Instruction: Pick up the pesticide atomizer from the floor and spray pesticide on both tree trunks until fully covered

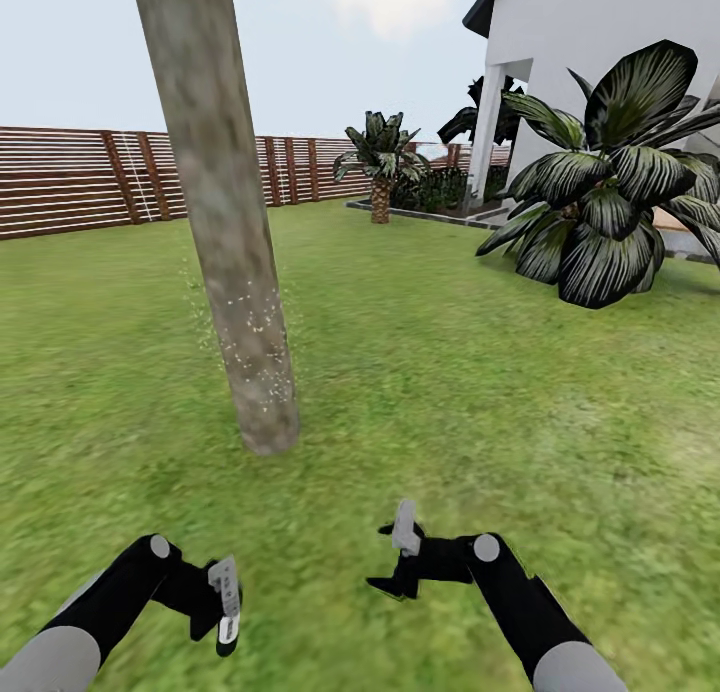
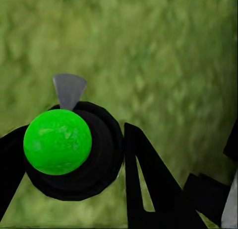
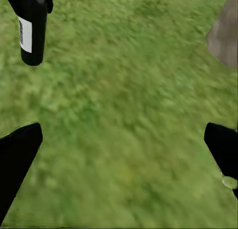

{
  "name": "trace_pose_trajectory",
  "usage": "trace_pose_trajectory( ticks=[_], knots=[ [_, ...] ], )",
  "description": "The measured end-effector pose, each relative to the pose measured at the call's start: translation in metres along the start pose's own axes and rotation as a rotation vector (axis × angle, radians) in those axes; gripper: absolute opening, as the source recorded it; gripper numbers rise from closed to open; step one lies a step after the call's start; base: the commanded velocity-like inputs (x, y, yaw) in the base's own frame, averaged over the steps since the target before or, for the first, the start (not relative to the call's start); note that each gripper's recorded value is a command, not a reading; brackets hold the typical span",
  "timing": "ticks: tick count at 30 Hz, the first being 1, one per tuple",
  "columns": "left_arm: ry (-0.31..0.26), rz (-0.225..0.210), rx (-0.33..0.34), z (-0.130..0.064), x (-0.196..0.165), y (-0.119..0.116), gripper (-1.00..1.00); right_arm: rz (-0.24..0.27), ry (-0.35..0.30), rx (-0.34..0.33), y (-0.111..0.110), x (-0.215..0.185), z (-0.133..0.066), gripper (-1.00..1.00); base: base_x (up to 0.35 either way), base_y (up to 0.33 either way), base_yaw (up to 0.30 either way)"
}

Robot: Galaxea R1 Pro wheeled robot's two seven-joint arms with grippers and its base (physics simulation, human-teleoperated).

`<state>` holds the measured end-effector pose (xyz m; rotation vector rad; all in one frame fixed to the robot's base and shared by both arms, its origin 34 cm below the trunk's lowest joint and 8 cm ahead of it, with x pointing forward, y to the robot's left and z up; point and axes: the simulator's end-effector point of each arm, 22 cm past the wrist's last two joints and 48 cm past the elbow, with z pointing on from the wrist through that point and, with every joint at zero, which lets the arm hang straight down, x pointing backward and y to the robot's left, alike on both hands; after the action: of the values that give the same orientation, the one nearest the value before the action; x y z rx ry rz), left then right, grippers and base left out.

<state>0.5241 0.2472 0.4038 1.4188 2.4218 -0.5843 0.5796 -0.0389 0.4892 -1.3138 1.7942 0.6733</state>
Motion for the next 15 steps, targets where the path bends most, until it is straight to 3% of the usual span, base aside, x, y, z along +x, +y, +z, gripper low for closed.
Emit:
trace_pose_trajectory(
  ticks=[3, 4, 7, 15],
  knots=[
    [0.119, 0.046, 0.014, 0.004, 0.016, -0.006, -1.00, -0.024, 0.017, -0.032, -0.001, -0.011, 0.004, -1.00, 0.000, 0.000, 0.000],
    [0.132, 0.051, 0.015, 0.005, 0.017, -0.006, -1.00, -0.031, 0.016, -0.052, -0.001, -0.015, 0.003, -1.00, 0.000, 0.000, 0.000],
    [0.128, 0.067, 0.028, 0.012, 0.006, -0.014, -1.00, -0.049, 0.012, -0.099, 0.001, -0.025, 0.001, -1.00, 0.000, 0.000, 0.000],
    [0.061, 0.104, 0.066, 0.034, -0.044, -0.036, -1.00, -0.054, -0.002, -0.119, 0.006, -0.035, 0.007, -1.00, 0.000, 0.000, 0.000]
  ],
)
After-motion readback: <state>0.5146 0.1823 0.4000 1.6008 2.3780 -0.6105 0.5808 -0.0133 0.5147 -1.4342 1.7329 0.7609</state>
